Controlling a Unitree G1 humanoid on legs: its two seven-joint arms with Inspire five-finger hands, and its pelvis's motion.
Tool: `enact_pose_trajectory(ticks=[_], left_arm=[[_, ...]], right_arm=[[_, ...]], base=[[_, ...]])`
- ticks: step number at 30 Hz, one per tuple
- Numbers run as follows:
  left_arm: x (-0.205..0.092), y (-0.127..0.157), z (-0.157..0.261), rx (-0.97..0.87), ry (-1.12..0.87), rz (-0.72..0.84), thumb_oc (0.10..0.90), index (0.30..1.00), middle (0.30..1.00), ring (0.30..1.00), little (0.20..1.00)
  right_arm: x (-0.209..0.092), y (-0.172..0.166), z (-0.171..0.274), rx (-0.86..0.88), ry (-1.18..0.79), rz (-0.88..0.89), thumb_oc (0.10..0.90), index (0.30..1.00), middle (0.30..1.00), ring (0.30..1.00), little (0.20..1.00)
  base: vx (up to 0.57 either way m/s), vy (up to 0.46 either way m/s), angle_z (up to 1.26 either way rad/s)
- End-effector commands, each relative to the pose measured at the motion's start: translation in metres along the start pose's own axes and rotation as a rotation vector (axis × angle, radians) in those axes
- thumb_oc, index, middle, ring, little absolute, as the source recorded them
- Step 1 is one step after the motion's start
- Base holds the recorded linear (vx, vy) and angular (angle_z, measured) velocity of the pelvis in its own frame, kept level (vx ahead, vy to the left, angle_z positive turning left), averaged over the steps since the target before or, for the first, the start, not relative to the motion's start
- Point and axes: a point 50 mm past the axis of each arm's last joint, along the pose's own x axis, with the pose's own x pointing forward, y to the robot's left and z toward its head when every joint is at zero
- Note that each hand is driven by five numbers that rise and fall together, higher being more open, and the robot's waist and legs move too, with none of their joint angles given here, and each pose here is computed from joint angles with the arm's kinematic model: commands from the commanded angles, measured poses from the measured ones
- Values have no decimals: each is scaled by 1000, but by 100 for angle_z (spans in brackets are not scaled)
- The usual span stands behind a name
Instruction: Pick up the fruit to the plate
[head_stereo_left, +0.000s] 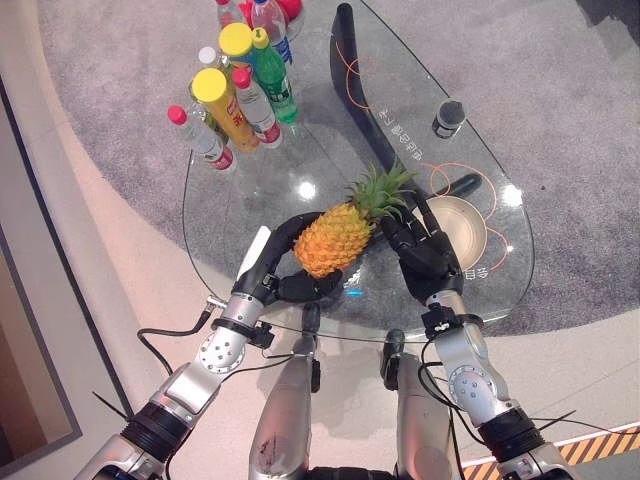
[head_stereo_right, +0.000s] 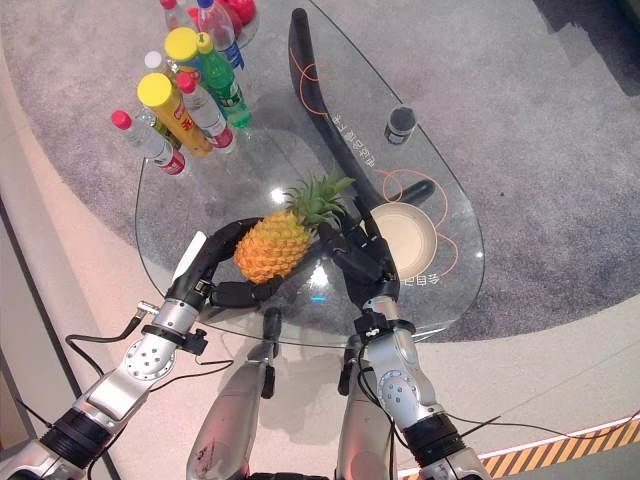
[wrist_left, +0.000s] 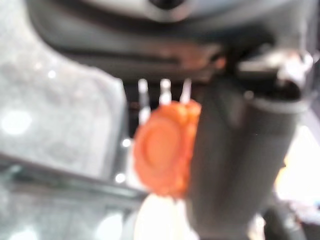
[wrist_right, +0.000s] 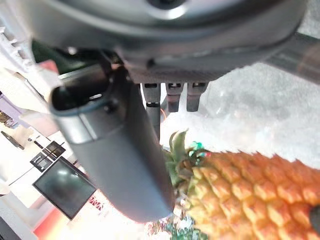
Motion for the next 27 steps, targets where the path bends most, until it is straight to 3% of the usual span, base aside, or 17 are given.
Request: enact_pose_trajectory(ticks=[1, 12, 27], left_arm=[[14, 6, 65, -10, -349, -21, 100, 300, 300, 300, 200], [19, -23, 73, 41, -358, -280, 100, 300, 300, 300, 200], [30, -32, 72, 216, -331, -444, 100, 300, 300, 300, 200]], right_arm=[[18, 60, 28, 43, -125, 325, 800, 900, 900, 900, 900], [24, 85, 19, 104, -64, 446, 800, 900, 900, 900, 900], [36, 93, 22, 172, -71, 456, 800, 900, 900, 900, 900]], base=[[0, 0, 0], [0, 0, 0], [0, 0, 0]])
